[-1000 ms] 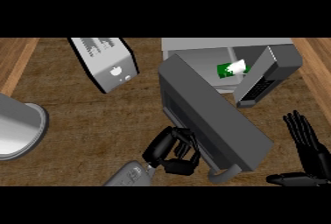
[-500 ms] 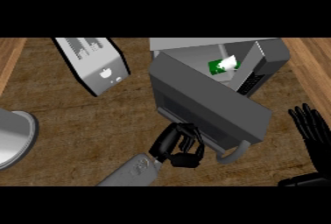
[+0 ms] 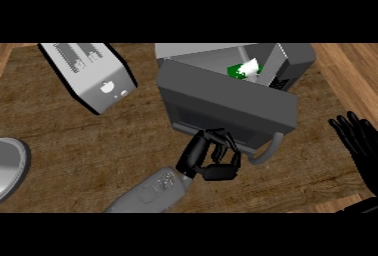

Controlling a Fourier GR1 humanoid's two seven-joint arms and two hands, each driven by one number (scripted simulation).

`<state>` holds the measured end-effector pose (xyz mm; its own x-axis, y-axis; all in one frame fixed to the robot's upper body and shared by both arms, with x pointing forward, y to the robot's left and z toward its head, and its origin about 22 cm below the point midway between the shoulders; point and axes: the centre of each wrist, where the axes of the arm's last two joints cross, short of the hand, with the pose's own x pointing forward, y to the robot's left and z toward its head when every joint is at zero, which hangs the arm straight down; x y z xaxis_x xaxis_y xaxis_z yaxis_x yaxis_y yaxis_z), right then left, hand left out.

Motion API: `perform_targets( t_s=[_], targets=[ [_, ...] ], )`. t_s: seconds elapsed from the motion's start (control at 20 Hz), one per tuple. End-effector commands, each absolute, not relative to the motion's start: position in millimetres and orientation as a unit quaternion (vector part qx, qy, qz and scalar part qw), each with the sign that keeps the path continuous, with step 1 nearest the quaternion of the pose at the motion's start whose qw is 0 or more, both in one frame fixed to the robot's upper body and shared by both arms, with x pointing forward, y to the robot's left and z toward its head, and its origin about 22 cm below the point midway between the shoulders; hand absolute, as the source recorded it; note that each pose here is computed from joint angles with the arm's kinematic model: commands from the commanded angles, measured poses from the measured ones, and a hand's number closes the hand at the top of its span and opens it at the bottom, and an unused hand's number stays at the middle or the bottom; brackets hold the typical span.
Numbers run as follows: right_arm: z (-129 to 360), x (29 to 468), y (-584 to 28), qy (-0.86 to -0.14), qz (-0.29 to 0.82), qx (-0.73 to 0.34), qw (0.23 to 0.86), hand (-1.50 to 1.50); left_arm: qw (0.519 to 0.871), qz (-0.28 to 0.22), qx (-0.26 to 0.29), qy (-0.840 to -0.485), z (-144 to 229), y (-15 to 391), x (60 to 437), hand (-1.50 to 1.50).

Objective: Pick up the milk, place it into the microwave and close the microwave

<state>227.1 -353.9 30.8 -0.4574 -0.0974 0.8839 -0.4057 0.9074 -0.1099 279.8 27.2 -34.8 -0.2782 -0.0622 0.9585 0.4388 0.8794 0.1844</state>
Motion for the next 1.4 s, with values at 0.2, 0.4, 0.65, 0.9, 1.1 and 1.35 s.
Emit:
perform_targets(
  t_s=[0.2,0.4,0.65,0.9,1.1,1.35],
  targets=[
    [70,239,-364,-0.848,0.191,0.154,0.47,-1.5,0.587,-0.117,-0.068,-0.798,-3,17,306,1.5],
    [85,245,-370,-0.85,0.201,0.157,0.461,-1.5,0.594,-0.103,-0.049,-0.796,7,14,316,-1.5],
    [132,255,-384,-0.877,0.247,0.046,0.409,-1.5,0.621,-0.073,-0.015,-0.78,15,15,332,-1.5],
    [167,264,-391,-0.879,0.3,-0.02,0.369,1.5,0.618,-0.028,-0.019,-0.785,32,10,338,-1.5],
    [176,265,-391,-0.881,0.307,-0.035,0.358,1.5,0.618,-0.007,-0.012,-0.786,30,12,338,-1.5],
    [185,271,-391,-0.882,0.313,-0.045,0.349,1.5,0.618,-0.001,-0.004,-0.786,28,12,339,-1.5]
  ],
)
